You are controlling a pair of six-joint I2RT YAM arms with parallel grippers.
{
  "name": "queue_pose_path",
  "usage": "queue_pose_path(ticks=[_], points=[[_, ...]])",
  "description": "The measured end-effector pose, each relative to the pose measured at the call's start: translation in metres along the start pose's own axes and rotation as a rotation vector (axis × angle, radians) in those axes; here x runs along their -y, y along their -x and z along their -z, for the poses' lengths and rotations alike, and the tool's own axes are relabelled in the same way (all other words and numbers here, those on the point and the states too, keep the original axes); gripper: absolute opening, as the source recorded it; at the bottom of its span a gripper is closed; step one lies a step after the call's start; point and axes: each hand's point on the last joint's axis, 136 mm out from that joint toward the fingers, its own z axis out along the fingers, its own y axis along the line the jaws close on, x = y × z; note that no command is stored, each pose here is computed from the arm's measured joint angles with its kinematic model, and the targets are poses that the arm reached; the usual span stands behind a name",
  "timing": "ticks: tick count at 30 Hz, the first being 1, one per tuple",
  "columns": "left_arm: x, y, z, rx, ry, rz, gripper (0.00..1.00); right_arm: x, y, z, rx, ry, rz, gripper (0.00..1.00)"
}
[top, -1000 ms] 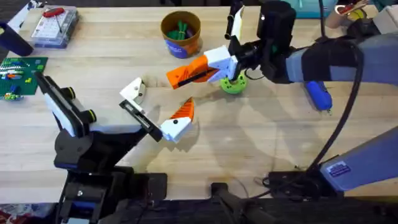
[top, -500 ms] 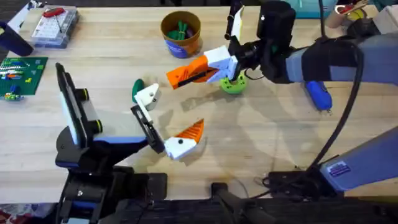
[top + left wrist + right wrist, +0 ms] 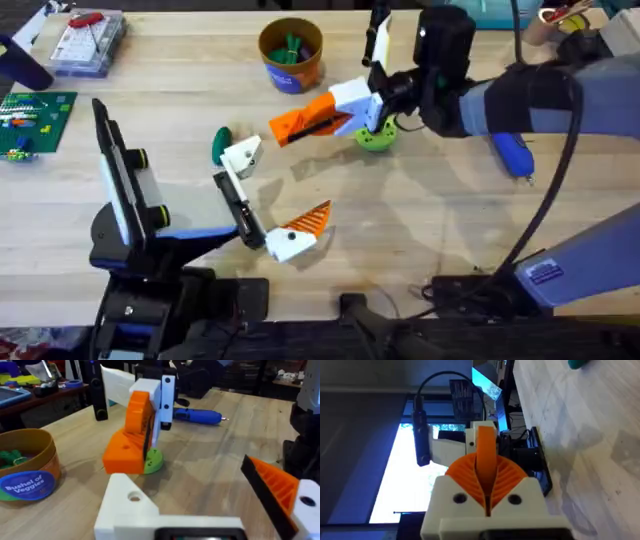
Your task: Pick up the gripper from the table and insert it into the empty holder that is missing its gripper. Then pick up a screw, insert it into the mounting hole, and use the screwdriver to tighten it. Finally, clean up the table by picking up the vegetable and placing it into the bucket.
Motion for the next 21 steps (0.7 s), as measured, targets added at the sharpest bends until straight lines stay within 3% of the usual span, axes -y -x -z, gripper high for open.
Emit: queue_pose_path(ticks=[6,21], points=[[0.0,0.0,0.0,0.0,0.0,-0.002,0.99,0.018,-0.018,-0.002,-0.01,-0.006,-0.052,0.017],[0.0,0.0,0.0,0.0,0.0,-0.005,0.99,0.006,-0.054,-0.043,-0.153,0.007,0.013,0.017]])
